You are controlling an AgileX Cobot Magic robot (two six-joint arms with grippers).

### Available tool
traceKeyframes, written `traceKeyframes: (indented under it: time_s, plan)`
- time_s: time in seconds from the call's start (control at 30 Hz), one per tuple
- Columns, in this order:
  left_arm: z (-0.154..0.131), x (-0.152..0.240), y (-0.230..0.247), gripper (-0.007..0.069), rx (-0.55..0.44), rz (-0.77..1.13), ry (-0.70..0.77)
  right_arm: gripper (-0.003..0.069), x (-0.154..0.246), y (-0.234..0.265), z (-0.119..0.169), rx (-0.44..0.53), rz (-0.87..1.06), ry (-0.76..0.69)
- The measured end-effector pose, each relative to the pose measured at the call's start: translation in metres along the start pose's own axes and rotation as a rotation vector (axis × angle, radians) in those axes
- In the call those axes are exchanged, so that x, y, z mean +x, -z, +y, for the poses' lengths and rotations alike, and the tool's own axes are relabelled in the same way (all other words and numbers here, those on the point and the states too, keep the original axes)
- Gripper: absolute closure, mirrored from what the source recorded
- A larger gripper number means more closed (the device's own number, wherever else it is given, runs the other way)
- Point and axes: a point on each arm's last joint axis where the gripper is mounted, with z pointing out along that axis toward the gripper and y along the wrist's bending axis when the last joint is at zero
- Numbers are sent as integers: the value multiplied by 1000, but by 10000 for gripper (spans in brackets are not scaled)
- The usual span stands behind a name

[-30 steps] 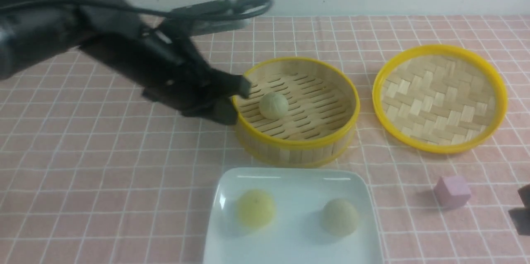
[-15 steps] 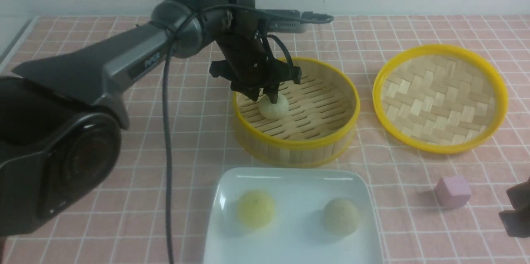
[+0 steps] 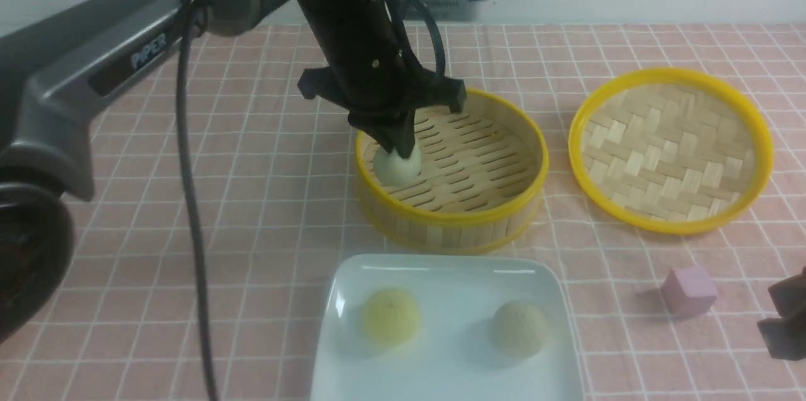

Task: Put the steamed buns into the plate on the pink tablecloth.
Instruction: 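Carry the bun from the bamboo steamer to the plate with the left gripper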

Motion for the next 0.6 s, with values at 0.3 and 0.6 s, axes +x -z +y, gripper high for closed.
traceKeyframes:
  time_s: [0.3,0.6]
  plan:
    - [-53,76,-72,596,41,190,-62,641,3,-3,1,-8,10,-4]
    - [-51,79,-82,468,37,147,19,636,8,4,0,-21,22,-19]
